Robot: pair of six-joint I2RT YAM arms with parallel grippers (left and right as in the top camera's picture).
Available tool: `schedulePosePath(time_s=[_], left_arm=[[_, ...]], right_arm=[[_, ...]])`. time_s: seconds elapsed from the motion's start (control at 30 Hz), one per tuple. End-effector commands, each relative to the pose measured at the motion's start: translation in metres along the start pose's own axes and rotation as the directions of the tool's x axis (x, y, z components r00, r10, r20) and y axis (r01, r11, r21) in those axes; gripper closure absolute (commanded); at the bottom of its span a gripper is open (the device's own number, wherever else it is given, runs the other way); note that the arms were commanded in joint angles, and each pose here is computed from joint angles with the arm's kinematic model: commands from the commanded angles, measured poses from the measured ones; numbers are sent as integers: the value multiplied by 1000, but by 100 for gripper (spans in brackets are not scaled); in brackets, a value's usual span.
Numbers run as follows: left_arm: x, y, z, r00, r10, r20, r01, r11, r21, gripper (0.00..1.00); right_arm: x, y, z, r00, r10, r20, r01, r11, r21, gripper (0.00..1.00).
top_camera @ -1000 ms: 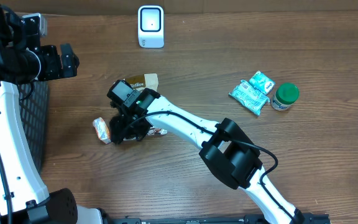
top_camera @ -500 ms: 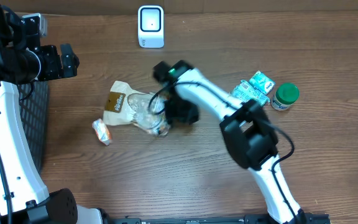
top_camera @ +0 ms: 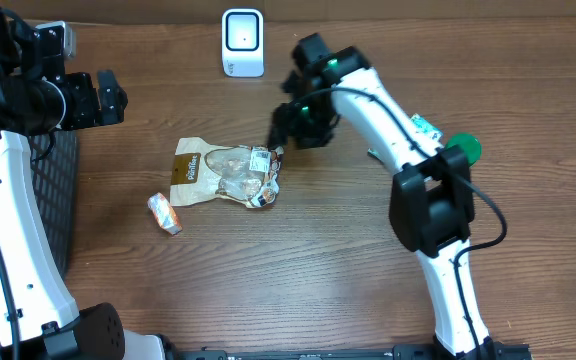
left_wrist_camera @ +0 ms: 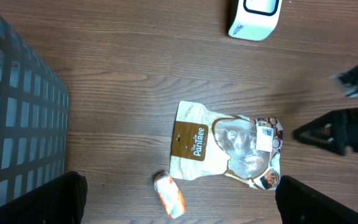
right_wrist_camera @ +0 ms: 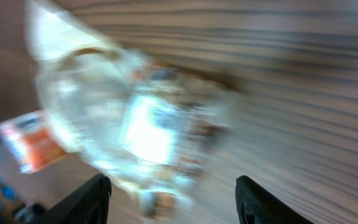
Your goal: Scan the item barcode
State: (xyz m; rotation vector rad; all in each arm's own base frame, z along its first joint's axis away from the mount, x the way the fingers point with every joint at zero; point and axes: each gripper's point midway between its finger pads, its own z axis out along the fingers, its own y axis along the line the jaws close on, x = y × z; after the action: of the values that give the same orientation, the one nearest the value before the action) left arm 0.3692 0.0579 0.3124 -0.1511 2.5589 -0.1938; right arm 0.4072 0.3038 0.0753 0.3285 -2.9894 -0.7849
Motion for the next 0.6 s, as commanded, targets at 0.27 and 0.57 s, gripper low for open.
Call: schedulePosePath(time_s=[0.27, 0.57], left_arm=[[-3, -3, -1, 1000, 25, 9, -25, 1000, 6, 1], [-3, -3, -1, 1000, 25, 9, -25, 1000, 6, 0]], right_arm=[[9, 136, 64, 979, -116, 168, 127, 990, -57, 36], [18, 146, 107, 954, -169, 247, 177, 984, -14, 34]])
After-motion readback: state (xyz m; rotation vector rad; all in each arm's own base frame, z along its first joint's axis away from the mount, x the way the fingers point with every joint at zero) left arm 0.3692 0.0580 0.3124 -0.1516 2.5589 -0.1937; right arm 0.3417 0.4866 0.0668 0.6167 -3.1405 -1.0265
